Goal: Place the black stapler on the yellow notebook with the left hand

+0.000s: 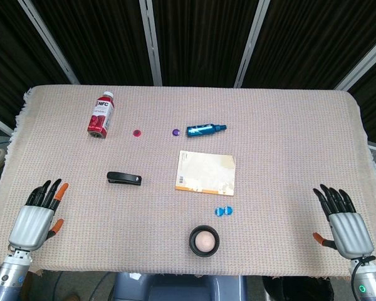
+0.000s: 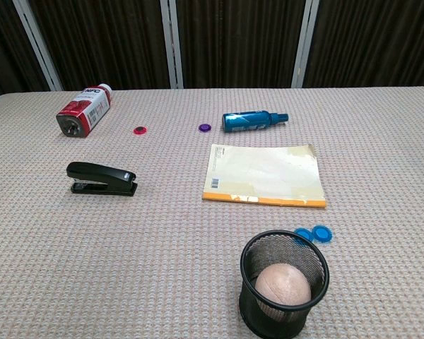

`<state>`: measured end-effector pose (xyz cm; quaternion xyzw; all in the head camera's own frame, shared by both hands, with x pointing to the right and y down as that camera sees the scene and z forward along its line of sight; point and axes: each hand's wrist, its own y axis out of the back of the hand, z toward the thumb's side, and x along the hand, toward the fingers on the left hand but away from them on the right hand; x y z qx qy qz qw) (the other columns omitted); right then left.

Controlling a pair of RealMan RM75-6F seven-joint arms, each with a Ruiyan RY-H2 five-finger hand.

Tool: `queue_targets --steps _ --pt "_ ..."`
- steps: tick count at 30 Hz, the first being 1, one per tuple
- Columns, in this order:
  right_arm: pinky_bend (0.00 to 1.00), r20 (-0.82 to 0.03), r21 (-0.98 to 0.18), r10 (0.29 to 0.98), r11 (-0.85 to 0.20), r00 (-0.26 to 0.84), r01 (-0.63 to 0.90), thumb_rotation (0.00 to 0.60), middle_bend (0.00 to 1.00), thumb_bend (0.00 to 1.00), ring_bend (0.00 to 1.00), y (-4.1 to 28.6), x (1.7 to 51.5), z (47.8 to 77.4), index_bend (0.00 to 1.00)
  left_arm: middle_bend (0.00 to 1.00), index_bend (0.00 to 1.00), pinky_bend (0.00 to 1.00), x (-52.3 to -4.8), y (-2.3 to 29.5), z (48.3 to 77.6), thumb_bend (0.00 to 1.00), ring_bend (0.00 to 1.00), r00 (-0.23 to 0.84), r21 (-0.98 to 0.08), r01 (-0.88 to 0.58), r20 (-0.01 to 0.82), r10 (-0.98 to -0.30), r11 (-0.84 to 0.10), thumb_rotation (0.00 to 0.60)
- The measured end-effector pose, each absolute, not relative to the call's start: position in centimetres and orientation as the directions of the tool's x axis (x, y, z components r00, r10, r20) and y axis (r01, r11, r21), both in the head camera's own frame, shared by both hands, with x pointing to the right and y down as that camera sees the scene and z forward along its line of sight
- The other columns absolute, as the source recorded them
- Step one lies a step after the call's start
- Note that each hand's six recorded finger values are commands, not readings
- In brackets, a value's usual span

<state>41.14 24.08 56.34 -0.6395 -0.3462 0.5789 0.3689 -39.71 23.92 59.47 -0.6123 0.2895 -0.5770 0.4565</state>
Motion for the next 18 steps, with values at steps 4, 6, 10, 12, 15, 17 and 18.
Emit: queue_targets --steps 4,6,10,12,15,17,18 --pt "0.0 -0.485 -0.873 0.869 -0.488 0.098 0.014 0.6 0.0 0.08 0.0 24.1 41.0 56.3 0.0 0.0 0.0 0.15 -39.6 23.9 59.5 0.28 0.0 0.163 -0.892 0.179 0.443 -0.882 -0.415 0.6" --pt "0.0 -0.483 -0.873 0.87 -0.487 0.101 0.013 0.6 0.0 0.08 0.0 24.2 41.0 56.2 0.0 0.0 0.0 0.15 -39.5 24.0 59.5 0.28 0.0 0.166 -0.893 0.178 0.442 -0.882 -0.414 0.6" --pt "0.0 -0.486 -0.871 0.868 -0.49 0.097 0.018 0.6 0.0 0.09 0.0 24.3 41.2 56.2 0.0 0.02 0.0 0.16 -39.2 23.9 59.6 0.28 0.02 0.175 -0.894 0.18 0.44 -0.881 -0.411 0.6" --pt "0.0 -0.484 -0.873 0.87 -0.488 0.098 0.022 0.6 0.0 0.08 0.0 24.3 41.2 56.1 0.0 0.07 0.02 0.17 -38.8 23.8 59.9 0.28 0.05 0.192 -0.895 0.177 0.44 -0.877 -0.41 0.6" --pt "0.0 -0.48 -0.875 0.872 -0.484 0.1 0.027 0.6 0.0 0.09 0.0 24.3 41.2 55.9 0.0 0.12 0.08 0.17 -38.0 23.6 60.6 0.28 0.08 0.221 -0.89 0.171 0.452 -0.864 -0.422 0.6" --pt "0.0 -0.478 -0.875 0.873 -0.483 0.1 0.026 0.6 0.0 0.08 0.0 24.2 41.3 55.9 0.0 0.12 0.08 0.18 -37.6 23.2 61.3 0.28 0.09 0.228 -0.887 0.173 0.459 -0.858 -0.429 0.6" --pt "0.0 -0.478 -0.876 0.873 -0.482 0.099 0.025 0.6 0.0 0.08 0.0 24.2 41.3 55.9 0.0 0.12 0.08 0.18 -37.4 22.9 61.6 0.28 0.09 0.226 -0.886 0.175 0.46 -0.859 -0.428 0.6"
